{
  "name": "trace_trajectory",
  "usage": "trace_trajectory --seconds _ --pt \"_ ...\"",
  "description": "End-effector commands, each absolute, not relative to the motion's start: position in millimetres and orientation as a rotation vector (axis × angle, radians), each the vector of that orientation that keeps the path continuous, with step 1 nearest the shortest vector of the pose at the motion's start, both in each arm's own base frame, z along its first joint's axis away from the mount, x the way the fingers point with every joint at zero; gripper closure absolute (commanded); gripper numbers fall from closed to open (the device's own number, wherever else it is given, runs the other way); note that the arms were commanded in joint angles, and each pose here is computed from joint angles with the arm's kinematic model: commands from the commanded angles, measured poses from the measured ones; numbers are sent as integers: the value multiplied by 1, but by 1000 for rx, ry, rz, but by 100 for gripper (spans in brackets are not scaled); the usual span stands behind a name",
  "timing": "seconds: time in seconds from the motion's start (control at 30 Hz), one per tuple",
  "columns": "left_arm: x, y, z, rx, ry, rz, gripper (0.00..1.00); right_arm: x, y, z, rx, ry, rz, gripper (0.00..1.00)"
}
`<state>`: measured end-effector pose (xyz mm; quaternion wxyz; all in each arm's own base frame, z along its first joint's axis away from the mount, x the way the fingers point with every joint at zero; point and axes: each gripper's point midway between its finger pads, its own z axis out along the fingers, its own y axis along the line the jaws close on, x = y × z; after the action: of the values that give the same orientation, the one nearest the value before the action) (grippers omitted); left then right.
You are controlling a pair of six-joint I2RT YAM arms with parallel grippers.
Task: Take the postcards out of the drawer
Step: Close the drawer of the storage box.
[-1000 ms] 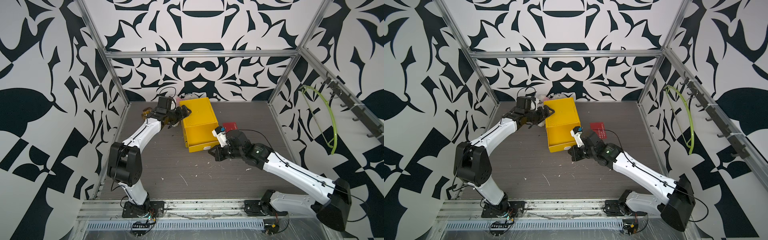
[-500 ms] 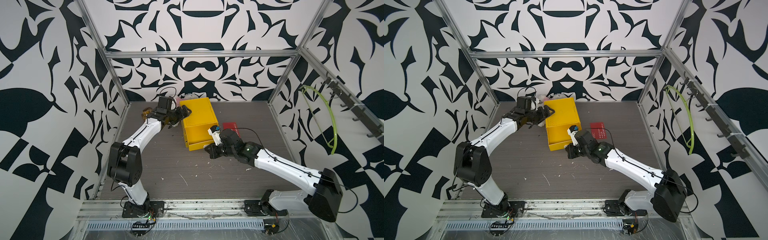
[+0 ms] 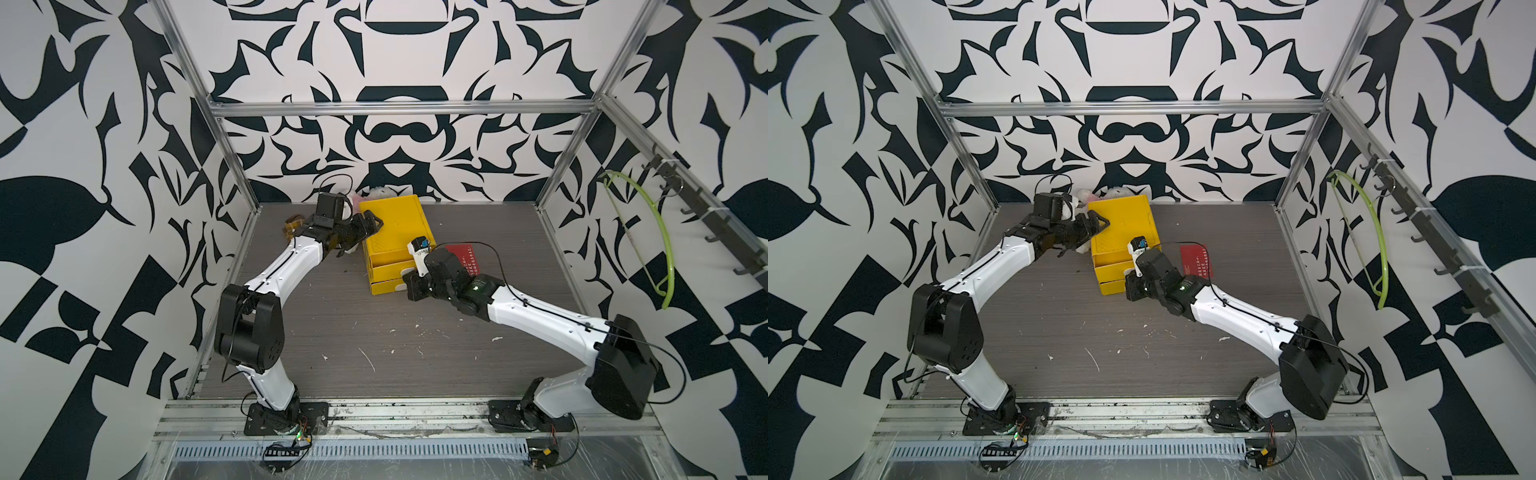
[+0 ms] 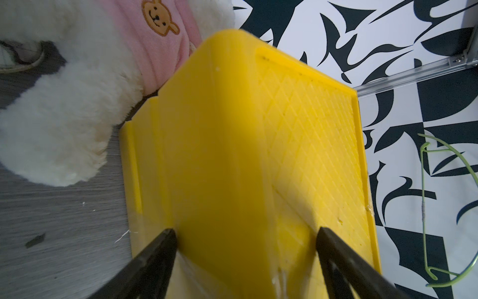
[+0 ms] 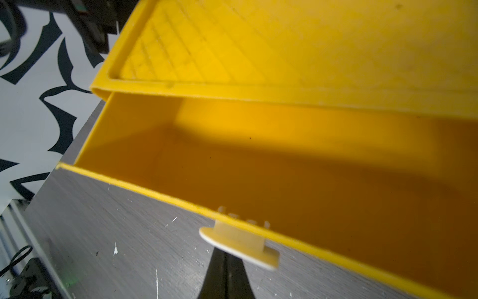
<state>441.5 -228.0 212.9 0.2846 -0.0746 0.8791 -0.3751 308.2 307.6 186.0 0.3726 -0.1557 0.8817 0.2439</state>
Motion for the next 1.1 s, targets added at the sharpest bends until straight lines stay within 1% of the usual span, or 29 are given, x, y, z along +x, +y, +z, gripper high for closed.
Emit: trace_trajectory --seconds 0.0,0.27,0.53,0.7,0.93,1.03,1.07 --pt "421 -233 182 -192 2468 -987 11 333 316 225 -328 2117 634 100" --pt "420 -234 184 -190 2465 -998 11 356 327 230 -338 2074 567 100" --pt "416 -235 183 -180 2473 -1001 11 361 329 233 -340 2071 547 100" --pt "417 -235 185 -183 2469 -1002 10 345 325 235 -361 2094 602 100" --pt "423 -235 189 -167 2454 -985 9 312 295 216 -305 2236 621 100" --pt "425 -235 189 -155 2455 -977 9 303 285 205 -235 2275 707 100" --pt "426 -235 190 -152 2455 -976 9 302 281 201 -194 2289 745 98"
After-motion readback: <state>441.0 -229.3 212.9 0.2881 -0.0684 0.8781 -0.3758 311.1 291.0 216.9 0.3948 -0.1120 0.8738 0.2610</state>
